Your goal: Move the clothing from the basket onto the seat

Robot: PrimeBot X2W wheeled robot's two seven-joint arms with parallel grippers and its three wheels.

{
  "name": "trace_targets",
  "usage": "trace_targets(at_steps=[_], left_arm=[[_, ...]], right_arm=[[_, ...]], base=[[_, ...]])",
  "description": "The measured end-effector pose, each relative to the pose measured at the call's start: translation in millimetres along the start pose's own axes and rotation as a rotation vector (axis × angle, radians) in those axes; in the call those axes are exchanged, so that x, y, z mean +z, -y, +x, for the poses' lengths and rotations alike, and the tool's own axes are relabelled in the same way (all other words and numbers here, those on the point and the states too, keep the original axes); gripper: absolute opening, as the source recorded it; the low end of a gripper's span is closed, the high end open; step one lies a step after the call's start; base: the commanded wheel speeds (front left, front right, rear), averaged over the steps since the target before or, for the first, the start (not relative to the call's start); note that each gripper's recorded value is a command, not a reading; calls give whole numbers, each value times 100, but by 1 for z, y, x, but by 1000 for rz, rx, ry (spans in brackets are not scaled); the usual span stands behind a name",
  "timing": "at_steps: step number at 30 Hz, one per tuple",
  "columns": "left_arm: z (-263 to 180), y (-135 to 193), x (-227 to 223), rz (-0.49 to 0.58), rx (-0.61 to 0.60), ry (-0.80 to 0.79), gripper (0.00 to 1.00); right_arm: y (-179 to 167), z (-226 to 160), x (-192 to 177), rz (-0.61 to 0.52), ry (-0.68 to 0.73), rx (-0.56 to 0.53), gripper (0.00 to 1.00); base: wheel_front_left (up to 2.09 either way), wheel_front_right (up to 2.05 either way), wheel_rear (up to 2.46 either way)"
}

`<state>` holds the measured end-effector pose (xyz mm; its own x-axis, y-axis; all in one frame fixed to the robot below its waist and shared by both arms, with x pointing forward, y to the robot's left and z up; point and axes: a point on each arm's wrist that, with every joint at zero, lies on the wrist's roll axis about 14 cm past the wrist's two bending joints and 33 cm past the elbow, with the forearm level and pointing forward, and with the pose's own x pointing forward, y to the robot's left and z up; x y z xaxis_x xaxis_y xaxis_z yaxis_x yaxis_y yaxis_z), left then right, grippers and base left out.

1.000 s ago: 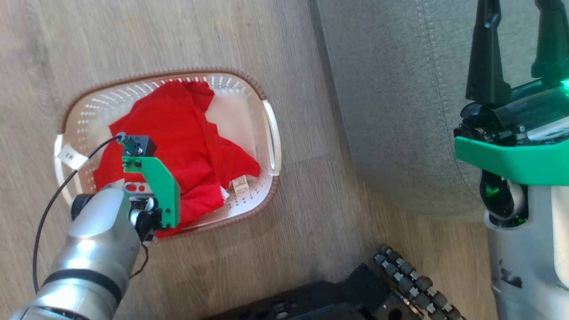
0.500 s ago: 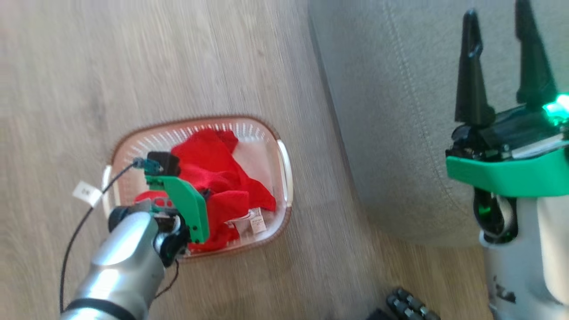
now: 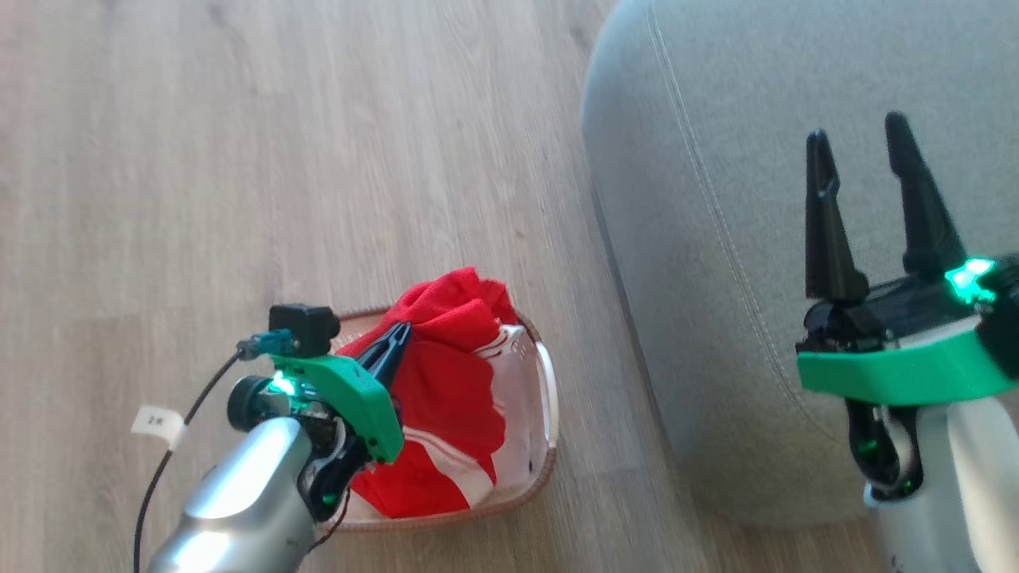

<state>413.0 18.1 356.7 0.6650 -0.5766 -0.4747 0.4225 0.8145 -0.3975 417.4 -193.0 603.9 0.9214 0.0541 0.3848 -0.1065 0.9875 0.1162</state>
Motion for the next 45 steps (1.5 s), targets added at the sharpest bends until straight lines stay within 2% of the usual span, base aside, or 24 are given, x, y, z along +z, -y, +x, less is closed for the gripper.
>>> trace_targets(at_steps=[12,24,35,45], left_arm=[[-60,57,123,161,-84,437,0],[-111,107,206,290,-149,644,0],[-114,122,217,301,-183,660,0],[-111,121,213,307,-183,635,0]], right_arm=[[-30,-24,19,61,13,72,100],[-61,-48,2,114,-66,159,100],[-103,-63,-30,131,-189,315,100],[-148,-35,-44,135,-234,485,100]], base=[[0,0,0],[0,0,0],[0,0,0],[0,0,0]])
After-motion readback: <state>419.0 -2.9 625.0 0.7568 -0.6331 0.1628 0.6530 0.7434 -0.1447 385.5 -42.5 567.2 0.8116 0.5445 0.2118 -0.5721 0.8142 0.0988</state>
